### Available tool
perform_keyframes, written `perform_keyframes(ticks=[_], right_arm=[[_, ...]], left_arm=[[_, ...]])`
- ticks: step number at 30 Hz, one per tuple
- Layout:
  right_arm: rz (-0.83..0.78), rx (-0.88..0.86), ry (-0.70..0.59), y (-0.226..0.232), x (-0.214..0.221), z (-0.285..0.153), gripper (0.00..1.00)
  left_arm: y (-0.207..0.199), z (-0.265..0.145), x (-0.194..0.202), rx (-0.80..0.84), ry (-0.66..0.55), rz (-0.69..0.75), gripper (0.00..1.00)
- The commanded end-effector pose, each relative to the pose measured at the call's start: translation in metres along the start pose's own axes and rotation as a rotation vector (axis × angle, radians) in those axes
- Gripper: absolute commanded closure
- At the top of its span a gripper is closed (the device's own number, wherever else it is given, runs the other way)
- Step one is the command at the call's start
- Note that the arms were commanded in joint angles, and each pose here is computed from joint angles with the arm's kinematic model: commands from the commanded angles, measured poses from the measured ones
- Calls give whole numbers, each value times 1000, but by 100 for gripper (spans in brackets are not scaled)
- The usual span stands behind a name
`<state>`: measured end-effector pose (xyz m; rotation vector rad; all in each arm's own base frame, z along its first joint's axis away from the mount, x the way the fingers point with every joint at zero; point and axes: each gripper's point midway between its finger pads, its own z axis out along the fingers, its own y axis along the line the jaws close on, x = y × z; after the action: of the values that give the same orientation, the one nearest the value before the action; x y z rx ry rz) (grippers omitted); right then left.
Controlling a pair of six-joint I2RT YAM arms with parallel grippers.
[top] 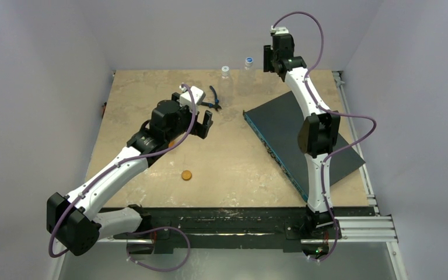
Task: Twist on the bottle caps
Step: Place the plastic bottle at the center of the board.
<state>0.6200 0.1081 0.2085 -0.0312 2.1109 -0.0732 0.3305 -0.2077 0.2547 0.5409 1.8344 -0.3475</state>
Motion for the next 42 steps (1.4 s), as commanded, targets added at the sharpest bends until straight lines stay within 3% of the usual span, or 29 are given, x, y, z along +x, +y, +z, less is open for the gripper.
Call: perform_keyframes(ticks=[1,42], right_arm=[[14,-14,-16,2,-5,2,45],[30,-14,-76,-2,-32,-18,32]], left_arm=[[1,-3,-24,1,-54,-18,8],[2,-3,-29,-8,-65,-36,7]])
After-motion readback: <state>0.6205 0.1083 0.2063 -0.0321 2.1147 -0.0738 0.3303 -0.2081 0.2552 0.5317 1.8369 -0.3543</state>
